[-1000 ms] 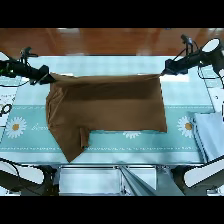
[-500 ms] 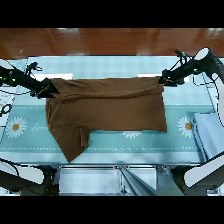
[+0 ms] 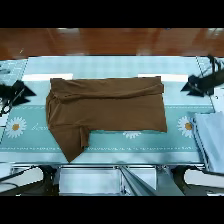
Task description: Fold the shirts.
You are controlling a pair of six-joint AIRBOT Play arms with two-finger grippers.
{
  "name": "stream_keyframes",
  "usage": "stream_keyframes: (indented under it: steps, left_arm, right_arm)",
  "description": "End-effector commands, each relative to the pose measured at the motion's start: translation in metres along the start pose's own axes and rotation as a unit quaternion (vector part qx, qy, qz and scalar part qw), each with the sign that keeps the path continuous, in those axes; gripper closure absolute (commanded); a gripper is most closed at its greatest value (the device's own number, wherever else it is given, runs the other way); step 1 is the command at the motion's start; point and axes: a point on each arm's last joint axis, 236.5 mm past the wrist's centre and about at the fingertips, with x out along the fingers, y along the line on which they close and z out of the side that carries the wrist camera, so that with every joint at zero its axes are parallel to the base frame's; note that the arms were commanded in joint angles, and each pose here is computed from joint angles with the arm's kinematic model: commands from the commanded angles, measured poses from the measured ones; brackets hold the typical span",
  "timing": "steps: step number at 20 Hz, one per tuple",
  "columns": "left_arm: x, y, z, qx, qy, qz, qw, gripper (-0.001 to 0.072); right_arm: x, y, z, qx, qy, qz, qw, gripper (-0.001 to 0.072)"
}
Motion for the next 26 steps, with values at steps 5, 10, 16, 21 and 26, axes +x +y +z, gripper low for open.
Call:
stream_keyframes:
  steps: [5,10,16,21,26]
  left_arm:
    - [0.04,0.05,-0.12,-0.157,-0.009,-0.057,0.986,0.0201]
    - [0.06,0.062,-0.161,-0.138,0.055,-0.024,0.989,0.0201]
    - [0.081,0.062,-0.182,-0.154,0.087,-0.021,0.984,0.0201]
    - [0.099,0.053,-0.185,-0.117,0.102,-0.011,0.988,0.0202]
    - [0.104,0.047,-0.18,-0.084,0.102,-0.005,0.991,0.0693]
  right_arm:
    - [0.051,0.022,-0.136,0.054,-0.027,0.116,0.991,0.0301]
    - [0.053,0.028,-0.157,0.052,-0.017,0.129,0.99,0.0301]
    - [0.052,0.029,-0.156,0.054,-0.018,0.133,0.989,0.0301]
    - [0.05,0.036,-0.149,0.061,-0.032,0.148,0.987,0.0302]
    - [0.045,0.019,-0.138,0.048,-0.048,0.112,0.991,0.0302]
